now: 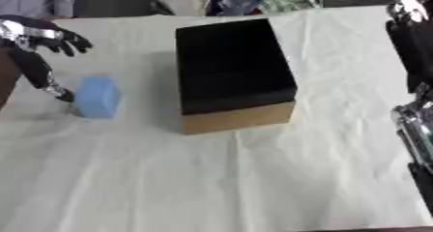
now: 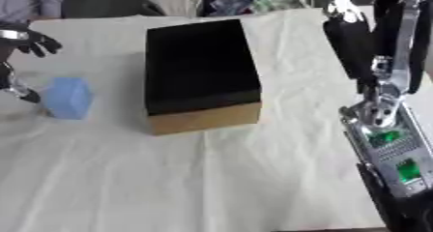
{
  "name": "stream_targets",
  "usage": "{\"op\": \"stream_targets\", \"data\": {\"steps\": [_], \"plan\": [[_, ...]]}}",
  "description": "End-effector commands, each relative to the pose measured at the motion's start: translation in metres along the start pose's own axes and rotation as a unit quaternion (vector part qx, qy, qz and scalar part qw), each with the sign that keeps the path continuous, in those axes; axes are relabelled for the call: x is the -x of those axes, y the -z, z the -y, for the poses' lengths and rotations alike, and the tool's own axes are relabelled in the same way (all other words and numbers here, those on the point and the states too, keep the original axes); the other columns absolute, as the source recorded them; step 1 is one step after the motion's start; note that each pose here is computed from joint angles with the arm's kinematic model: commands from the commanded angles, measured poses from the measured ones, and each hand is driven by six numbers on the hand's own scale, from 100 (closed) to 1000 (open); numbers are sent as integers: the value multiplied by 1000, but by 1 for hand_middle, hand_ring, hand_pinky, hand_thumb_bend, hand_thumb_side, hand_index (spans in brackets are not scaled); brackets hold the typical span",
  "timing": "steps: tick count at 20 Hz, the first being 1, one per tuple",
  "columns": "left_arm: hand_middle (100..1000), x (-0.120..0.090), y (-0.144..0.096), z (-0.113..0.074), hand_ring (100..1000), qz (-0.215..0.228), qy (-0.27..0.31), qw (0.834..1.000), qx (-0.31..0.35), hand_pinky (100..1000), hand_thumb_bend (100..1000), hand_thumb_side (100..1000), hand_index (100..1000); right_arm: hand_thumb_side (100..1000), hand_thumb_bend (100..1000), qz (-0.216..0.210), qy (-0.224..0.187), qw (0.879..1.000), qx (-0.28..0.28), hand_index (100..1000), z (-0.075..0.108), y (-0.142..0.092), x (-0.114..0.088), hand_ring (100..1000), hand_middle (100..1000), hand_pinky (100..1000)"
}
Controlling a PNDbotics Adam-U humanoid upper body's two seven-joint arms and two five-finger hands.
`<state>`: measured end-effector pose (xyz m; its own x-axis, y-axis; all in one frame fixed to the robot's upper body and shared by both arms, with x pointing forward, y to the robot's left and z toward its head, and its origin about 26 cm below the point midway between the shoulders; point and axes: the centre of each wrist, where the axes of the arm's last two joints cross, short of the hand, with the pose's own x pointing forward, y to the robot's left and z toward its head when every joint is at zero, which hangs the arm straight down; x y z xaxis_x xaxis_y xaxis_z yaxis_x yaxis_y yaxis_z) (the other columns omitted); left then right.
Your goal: Pick up objects on the table and place them in the box.
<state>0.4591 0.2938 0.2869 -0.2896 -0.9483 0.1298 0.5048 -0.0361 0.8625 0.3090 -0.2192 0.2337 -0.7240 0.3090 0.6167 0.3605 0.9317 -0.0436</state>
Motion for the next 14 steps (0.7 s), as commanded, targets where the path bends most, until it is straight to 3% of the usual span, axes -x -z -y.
{"op": "stream_targets", "data": {"steps": [1, 14], "plan": [[922, -2, -7, -11, 927, 3, 6, 1000, -12, 985, 650, 100, 1000, 391, 100, 10, 6, 1000, 3, 791, 1, 3, -6, 801, 602, 840], [918, 8, 19, 6, 938, 25, 58, 997, 34, 1000, 757, 191, 1000, 391, 100, 7, 11, 1000, 4, 791, 0, 2, -5, 801, 600, 841]]}}
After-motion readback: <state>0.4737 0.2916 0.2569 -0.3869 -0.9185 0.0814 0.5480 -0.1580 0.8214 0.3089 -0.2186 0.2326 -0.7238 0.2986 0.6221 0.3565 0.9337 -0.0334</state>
